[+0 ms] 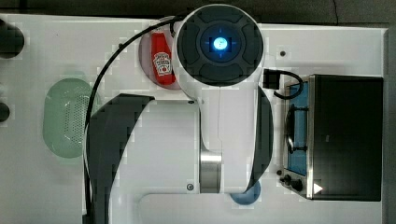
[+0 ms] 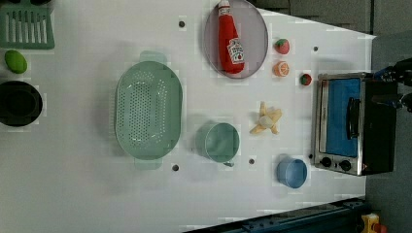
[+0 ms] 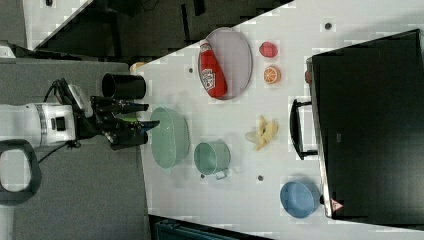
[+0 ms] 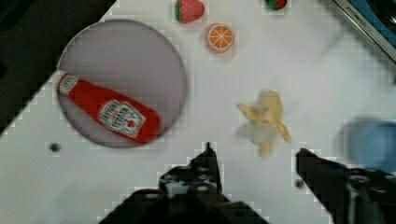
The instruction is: Pick banana from table and place on oven.
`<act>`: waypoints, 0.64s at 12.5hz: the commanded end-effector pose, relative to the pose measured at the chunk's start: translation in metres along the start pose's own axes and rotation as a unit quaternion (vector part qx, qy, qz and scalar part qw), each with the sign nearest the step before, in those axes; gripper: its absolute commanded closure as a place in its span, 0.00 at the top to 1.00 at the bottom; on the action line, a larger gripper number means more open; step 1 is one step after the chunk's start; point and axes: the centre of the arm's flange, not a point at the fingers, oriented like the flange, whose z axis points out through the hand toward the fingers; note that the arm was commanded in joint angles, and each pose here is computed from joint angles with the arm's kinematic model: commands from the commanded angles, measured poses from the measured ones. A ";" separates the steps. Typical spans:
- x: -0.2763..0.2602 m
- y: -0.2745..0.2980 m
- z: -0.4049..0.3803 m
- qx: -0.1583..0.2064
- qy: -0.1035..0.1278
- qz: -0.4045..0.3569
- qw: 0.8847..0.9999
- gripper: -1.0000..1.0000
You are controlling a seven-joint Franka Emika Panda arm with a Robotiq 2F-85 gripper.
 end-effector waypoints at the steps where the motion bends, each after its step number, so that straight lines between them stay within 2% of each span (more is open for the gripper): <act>1: -0.079 0.141 -0.069 0.006 -0.001 0.065 0.998 0.79; 3: -0.080 0.141 -0.069 0.006 -0.001 0.065 0.998 1.00; 8: -0.073 0.132 -0.040 -0.009 -0.012 0.064 0.998 1.00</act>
